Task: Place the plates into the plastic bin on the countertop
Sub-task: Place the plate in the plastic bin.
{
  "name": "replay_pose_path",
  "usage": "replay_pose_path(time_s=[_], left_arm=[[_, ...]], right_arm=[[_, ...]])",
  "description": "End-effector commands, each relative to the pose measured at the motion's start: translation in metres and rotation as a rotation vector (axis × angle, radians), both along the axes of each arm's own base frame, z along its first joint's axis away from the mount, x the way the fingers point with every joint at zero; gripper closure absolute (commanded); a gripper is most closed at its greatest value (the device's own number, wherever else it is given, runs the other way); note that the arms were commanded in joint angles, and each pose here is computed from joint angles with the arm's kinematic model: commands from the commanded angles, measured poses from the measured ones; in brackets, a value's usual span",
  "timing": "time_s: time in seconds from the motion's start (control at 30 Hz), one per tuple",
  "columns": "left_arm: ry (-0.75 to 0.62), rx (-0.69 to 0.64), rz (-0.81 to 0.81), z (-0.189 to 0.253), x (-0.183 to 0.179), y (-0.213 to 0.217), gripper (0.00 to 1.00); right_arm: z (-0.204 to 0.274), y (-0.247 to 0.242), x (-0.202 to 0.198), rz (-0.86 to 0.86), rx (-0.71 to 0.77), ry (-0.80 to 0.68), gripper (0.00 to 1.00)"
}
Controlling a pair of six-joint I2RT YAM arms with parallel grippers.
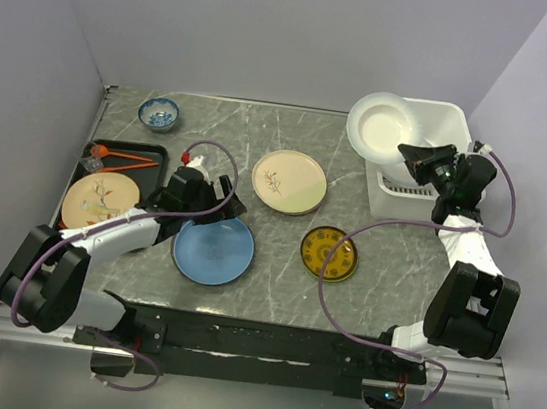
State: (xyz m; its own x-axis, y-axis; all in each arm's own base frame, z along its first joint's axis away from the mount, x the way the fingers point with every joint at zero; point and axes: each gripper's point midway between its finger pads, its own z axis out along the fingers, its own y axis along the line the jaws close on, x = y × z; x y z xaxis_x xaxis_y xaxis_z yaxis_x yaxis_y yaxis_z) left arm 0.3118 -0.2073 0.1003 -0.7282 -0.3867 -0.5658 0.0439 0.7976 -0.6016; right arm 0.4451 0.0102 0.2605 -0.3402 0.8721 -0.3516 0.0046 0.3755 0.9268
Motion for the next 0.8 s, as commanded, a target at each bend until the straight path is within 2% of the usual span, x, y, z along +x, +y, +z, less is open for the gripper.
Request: replay_pose_path(time_s=[0.0,0.37,0.77], left_arm=[[-0.036,-0.032,-0.029,0.011,0.007,-0.011,0.04],[-0.021,-0.02,-0.031,0.004,0.004,-0.009,0.04],[-0.017,-0.006,-0.044,0.005,0.007,-0.011,0.03]], right_arm=[[0.059,-0.014,0.002,-0.073,-0.044,-0.183,1.0],[0.065,-0.04,0.013,-0.197,-0.047,-0.184,1.0],[0.041,-0.074,0.03,-0.341,-0.04,-0.113,1.0]])
